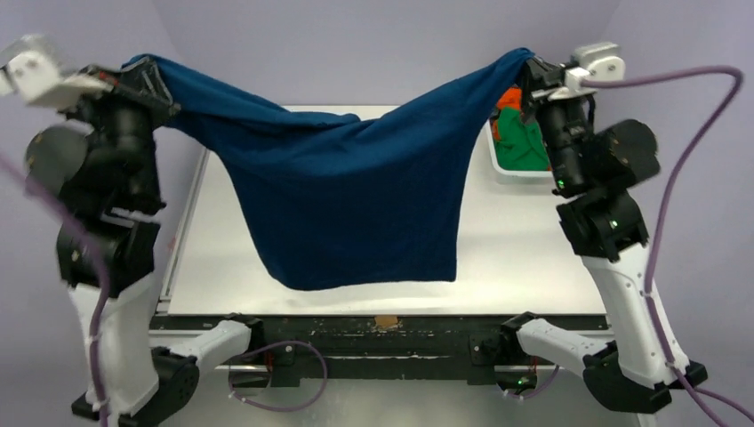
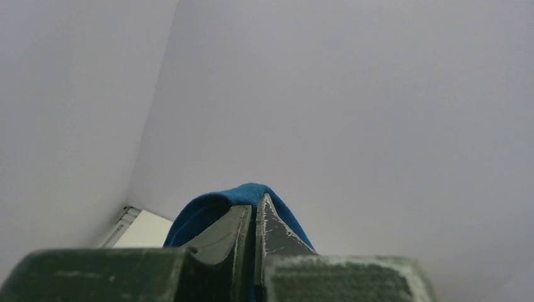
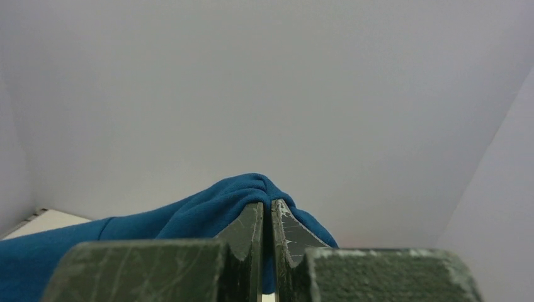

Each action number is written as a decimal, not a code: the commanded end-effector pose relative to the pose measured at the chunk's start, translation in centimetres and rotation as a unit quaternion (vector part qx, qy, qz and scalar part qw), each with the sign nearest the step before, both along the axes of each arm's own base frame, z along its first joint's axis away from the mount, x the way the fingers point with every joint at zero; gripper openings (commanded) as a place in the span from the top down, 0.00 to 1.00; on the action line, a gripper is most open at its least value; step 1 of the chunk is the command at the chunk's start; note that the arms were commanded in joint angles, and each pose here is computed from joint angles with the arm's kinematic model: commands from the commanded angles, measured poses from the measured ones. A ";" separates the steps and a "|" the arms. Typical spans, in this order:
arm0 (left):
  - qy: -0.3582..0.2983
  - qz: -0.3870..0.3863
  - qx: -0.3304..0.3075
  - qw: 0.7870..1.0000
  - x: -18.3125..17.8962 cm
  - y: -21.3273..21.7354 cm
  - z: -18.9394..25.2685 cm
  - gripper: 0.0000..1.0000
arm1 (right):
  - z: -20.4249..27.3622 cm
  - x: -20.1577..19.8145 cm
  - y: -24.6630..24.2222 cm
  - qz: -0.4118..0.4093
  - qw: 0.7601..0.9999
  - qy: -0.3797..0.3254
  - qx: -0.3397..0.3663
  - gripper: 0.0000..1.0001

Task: Fold and stack the t-shirts
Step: Flatten out the tshirt

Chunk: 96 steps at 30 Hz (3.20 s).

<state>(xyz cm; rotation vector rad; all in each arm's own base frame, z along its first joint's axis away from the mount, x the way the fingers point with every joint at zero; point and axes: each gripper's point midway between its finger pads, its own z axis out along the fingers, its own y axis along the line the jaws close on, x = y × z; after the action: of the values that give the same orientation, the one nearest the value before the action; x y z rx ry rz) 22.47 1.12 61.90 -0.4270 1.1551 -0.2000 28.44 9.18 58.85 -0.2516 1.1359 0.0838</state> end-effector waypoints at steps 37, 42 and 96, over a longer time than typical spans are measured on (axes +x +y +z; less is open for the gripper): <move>0.652 -0.366 -0.087 0.658 12.6 -23.5 -52.5 0.00 | -47.8 23.7 6.3 0.050 0.839 0.541 0.025 0.14; 0.687 -0.370 -0.109 0.616 11.8 -24.1 -56.4 0.00 | -52.3 22.2 8.1 0.030 0.808 0.587 -0.035 0.15; 0.710 -0.255 -0.217 0.620 16.3 -17.9 -56.8 0.00 | -54.7 3.2 14.8 0.103 0.702 0.671 -0.214 0.30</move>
<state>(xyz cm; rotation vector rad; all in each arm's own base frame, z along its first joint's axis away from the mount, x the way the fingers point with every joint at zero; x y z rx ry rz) 38.21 -17.36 6.11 -0.6593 2.8715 -0.7080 32.46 26.02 4.90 -0.8008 2.5682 0.4074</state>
